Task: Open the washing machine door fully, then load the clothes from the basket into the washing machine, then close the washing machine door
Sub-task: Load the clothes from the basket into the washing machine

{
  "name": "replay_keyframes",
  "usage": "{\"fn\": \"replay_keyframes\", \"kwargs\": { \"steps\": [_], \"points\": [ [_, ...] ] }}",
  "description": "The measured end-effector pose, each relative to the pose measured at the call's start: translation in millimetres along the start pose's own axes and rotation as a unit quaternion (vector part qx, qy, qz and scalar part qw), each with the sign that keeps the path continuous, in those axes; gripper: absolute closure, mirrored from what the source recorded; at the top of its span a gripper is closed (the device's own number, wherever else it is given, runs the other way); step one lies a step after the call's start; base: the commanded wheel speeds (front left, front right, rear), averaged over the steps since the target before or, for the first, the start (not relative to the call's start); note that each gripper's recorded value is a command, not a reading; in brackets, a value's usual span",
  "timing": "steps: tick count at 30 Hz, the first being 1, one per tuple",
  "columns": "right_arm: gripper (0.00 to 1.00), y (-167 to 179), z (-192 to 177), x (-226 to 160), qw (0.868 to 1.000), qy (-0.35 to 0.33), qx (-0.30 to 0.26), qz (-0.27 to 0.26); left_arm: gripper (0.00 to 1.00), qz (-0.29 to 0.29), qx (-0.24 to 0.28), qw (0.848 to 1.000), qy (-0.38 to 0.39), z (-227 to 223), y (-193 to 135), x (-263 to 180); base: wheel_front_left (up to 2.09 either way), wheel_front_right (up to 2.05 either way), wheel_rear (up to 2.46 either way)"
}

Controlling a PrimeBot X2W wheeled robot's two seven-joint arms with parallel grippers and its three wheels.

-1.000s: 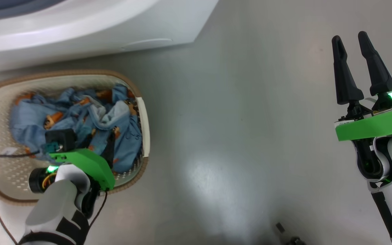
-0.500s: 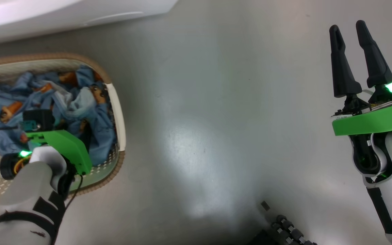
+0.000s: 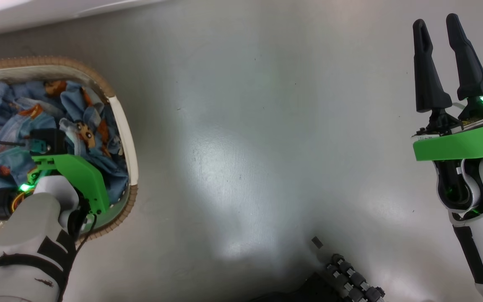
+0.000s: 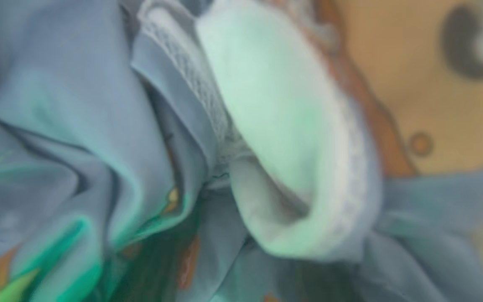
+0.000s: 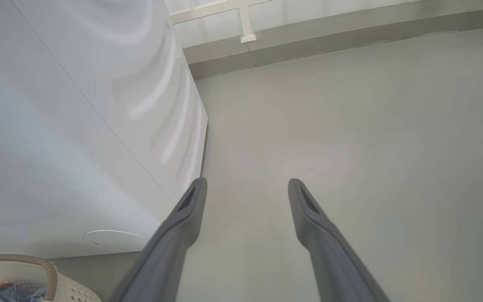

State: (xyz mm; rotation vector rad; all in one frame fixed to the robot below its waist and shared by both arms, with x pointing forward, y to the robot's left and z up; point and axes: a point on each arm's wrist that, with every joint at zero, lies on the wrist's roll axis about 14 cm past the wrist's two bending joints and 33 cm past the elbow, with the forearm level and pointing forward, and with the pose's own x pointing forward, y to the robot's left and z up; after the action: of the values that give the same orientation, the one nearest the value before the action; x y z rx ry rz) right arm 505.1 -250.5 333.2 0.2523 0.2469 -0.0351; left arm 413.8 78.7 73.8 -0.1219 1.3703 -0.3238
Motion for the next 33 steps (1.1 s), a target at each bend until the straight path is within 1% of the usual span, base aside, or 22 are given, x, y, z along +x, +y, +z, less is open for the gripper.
{"fn": "replay_keyframes", "kwargs": {
  "steps": [1, 11, 19, 21, 24, 29, 32, 33],
  "points": [
    [0.00, 0, 1, 0, 1.000, -0.001, 0.000, 0.000, 1.00, 0.001, 0.000, 1.000, -0.001, 1, 0, -1, 0.00, 0.00, 0.00],
    [0.00, 7, 11, 1, 1.000, -0.014, 0.004, 0.008, 1.00, 0.000, -0.009, 0.999, -0.045, 19, 0, -13, 0.00, 0.00, 0.00],
    [0.00, 21, 33, -2, 0.999, -0.038, 0.012, 0.022, 1.00, -0.006, -0.022, 0.994, -0.106, 39, -6, -41, 0.00, 0.00, 0.00],
    [0.00, 25, 41, -4, 0.999, -0.044, 0.014, 0.026, 1.00, -0.008, -0.029, 0.993, -0.118, 38, -8, -49, 0.00, 0.00, 0.00],
    [0.00, 32, 56, -8, 0.997, -0.060, 0.018, 0.033, 1.00, -0.019, -0.047, 0.988, -0.148, 41, -18, -68, 0.00, 0.00, 0.00],
    [0.00, 43, 76, -15, 0.996, -0.079, 0.022, 0.045, 1.00, -0.031, -0.070, 0.978, -0.195, 52, -25, -96, 0.00, 0.00, 0.00],
    [0.00, 49, 82, -23, 0.995, -0.083, 0.026, 0.051, 1.00, -0.036, -0.075, 0.972, -0.221, 57, -27, -113, 0.00, 0.00, 0.00],
    [0.00, 51, 84, -26, 0.995, -0.084, 0.027, 0.052, 1.00, -0.035, -0.068, 0.970, -0.229, 58, -26, -119, 0.00, 0.00, 0.00]
  ]
}}
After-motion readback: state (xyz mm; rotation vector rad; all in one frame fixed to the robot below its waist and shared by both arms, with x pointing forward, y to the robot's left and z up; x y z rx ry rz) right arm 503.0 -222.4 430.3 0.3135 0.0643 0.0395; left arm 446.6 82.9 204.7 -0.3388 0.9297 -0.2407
